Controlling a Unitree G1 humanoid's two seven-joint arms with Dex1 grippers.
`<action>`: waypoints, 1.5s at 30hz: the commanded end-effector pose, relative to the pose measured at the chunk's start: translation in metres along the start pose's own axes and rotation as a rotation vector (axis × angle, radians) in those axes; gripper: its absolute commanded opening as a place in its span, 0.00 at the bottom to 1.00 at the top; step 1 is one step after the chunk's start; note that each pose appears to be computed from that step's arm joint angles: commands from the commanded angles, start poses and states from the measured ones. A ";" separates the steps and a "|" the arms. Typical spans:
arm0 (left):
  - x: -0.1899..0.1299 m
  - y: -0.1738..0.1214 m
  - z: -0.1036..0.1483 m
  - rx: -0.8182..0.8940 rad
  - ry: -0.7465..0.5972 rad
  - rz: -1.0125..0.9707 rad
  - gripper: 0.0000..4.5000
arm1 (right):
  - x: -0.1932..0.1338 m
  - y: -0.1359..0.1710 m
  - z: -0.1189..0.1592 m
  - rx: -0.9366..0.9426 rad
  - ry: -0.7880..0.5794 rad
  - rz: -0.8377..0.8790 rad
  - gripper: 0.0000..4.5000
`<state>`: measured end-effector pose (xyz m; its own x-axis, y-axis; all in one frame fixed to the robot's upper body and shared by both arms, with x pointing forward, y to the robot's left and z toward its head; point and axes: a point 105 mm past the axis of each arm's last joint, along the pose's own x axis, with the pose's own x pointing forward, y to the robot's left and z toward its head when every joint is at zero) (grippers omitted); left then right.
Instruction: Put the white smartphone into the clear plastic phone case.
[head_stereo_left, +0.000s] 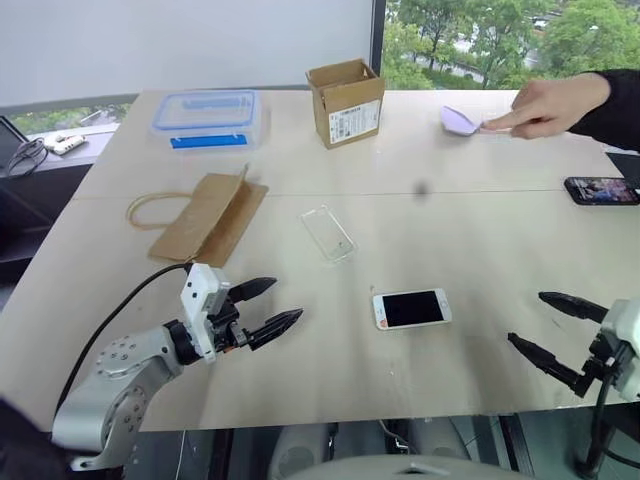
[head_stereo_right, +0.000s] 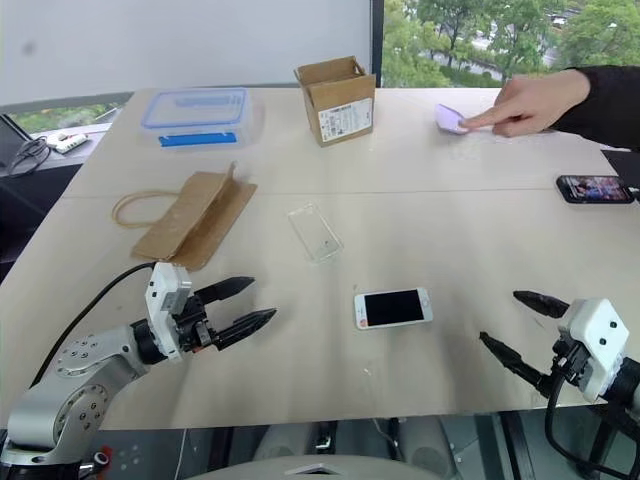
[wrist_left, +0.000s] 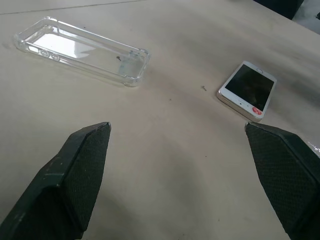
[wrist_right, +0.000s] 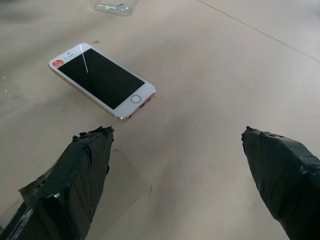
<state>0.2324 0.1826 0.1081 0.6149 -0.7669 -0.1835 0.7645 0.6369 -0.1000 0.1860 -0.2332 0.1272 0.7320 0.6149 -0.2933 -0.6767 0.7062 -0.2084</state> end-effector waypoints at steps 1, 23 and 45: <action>0.002 -0.001 0.012 0.082 -0.016 -0.016 0.99 | -0.001 -0.003 0.010 -0.030 -0.042 -0.043 1.00; 0.030 0.007 0.024 0.168 -0.039 -0.010 0.99 | 0.027 0.010 0.036 -0.013 -0.144 -0.069 1.00; 0.085 0.072 0.045 0.609 0.283 -0.408 0.99 | 0.046 0.046 0.065 -0.058 -0.224 0.152 1.00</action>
<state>0.3449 0.1566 0.1277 0.3008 -0.8334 -0.4637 0.9352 0.1624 0.3147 0.1966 -0.1544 0.1577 0.6274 0.7671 -0.1343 -0.7750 0.5982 -0.2037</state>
